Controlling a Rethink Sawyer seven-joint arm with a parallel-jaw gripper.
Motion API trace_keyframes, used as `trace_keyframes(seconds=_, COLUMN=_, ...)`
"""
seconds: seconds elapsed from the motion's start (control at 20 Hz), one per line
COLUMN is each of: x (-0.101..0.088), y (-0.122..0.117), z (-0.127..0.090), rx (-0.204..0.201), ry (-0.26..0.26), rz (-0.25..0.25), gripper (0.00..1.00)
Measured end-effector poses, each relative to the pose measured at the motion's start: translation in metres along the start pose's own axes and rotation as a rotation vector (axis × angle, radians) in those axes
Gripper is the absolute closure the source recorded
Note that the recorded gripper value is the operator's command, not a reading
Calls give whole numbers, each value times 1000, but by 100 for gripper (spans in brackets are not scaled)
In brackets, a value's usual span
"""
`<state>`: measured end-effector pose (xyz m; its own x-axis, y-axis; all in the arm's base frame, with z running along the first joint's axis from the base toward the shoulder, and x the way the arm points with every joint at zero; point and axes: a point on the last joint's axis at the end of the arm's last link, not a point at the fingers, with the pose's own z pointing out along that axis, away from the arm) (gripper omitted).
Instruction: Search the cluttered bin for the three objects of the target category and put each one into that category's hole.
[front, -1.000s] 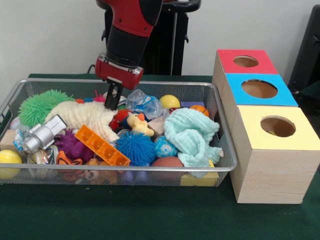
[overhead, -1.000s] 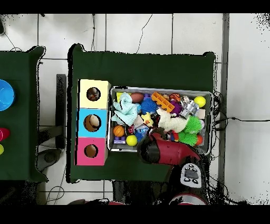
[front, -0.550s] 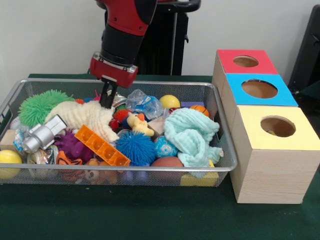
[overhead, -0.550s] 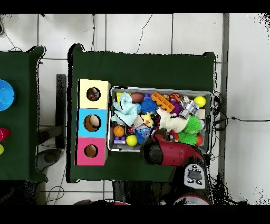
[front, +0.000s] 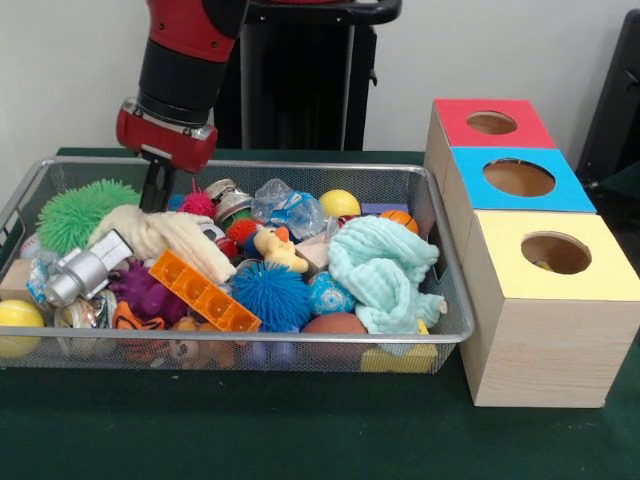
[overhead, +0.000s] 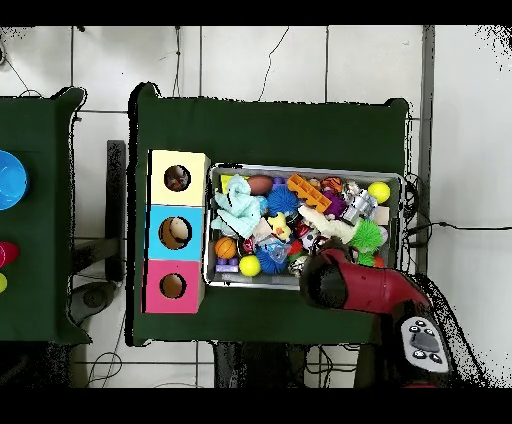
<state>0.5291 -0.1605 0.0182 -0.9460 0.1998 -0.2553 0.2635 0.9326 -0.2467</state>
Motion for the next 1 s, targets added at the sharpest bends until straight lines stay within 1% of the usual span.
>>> trace_keyframes(seconds=0.2, x=-5, y=-2, z=0, rx=-5, ry=-2, rz=-2, gripper=100)
trace_keyframes(seconds=0.5, x=-16, y=6, z=0, rx=-22, ry=-24, rz=-20, gripper=100)
trace_keyframes(seconds=0.55, x=-20, y=7, z=2, rx=-30, ry=-33, rz=-24, gripper=100)
trace_keyframes(seconds=0.8, x=-29, y=6, z=5, rx=-41, ry=-51, rz=-29, gripper=100)
trace_keyframes(seconds=1.0, x=-36, y=1, z=8, rx=-49, ry=-65, rz=-26, gripper=100)
